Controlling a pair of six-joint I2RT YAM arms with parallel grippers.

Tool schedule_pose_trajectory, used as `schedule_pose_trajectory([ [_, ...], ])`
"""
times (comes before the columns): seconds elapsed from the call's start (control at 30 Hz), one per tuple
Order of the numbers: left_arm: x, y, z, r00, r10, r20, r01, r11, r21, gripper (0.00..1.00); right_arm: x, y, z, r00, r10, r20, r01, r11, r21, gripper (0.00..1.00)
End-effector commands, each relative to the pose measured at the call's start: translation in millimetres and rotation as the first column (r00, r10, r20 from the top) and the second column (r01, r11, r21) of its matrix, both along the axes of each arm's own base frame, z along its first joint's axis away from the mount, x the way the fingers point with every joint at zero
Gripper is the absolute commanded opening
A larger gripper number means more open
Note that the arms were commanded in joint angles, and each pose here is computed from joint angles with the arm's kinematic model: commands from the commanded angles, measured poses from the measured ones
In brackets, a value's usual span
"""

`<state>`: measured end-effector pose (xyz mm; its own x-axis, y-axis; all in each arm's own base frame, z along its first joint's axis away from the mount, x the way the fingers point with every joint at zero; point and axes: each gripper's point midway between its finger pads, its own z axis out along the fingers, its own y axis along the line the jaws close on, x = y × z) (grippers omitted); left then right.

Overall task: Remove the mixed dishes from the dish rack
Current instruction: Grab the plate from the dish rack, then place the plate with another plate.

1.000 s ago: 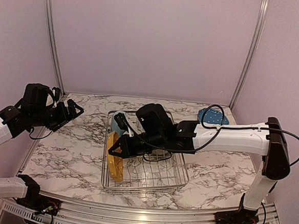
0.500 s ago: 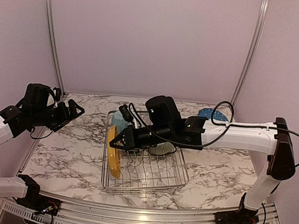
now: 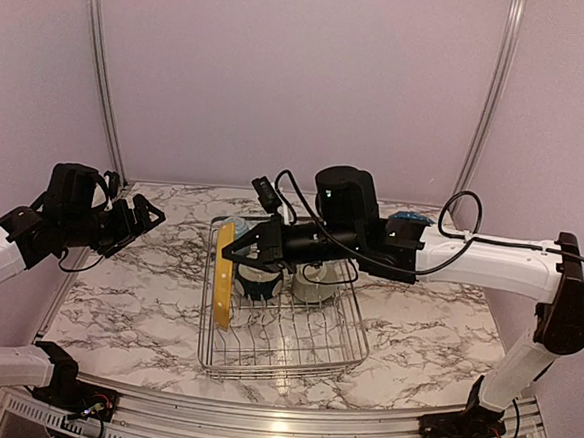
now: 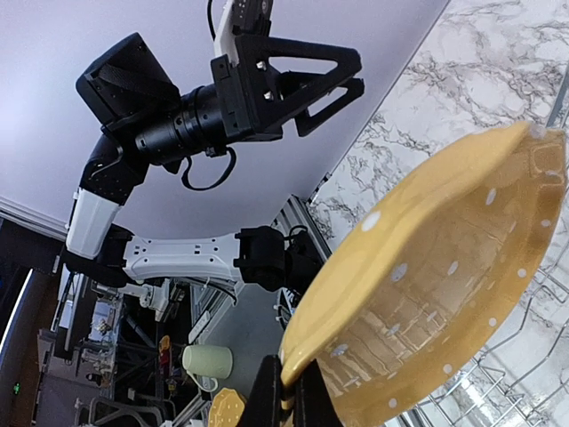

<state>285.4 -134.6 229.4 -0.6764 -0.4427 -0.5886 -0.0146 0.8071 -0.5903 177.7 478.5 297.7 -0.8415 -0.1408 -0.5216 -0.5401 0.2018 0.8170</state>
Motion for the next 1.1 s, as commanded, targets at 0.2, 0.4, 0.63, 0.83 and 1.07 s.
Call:
schedule_pose_trajectory([
  [0.2, -1, -2, 0, 1.0, -0.011, 0.007, 0.011, 1.0, -0.004, 0.99, -5, -27, 131, 0.99, -0.012, 0.14, -0.035, 0.944, 0.328, 0.0],
  [0.4, -1, -4, 1, 1.0, -0.015, 0.009, 0.015, 1.0, -0.015, 0.99, 20, -49, 148, 0.99, -0.061, 0.129, 0.01, 0.929, 0.369, 0.0],
  [0.63, -3, 0, 4, 1.0, -0.007, 0.015, 0.007, 1.0, -0.004, 0.99, 58, -91, 181, 0.971, -0.166, 0.171, 0.083, 0.908, 0.411, 0.0],
  [0.83, -4, 1, 5, 1.0, -0.005, 0.016, 0.005, 1.0, -0.001, 0.99, 108, -149, 194, 0.917, -0.326, 0.228, 0.225, 0.898, 0.378, 0.0],
  [1.07, -3, 1, 5, 1.0, -0.002, 0.015, 0.001, 1.0, 0.006, 0.99, 175, -239, 184, 0.81, -0.537, 0.236, 0.447, 0.826, 0.344, 0.0],
])
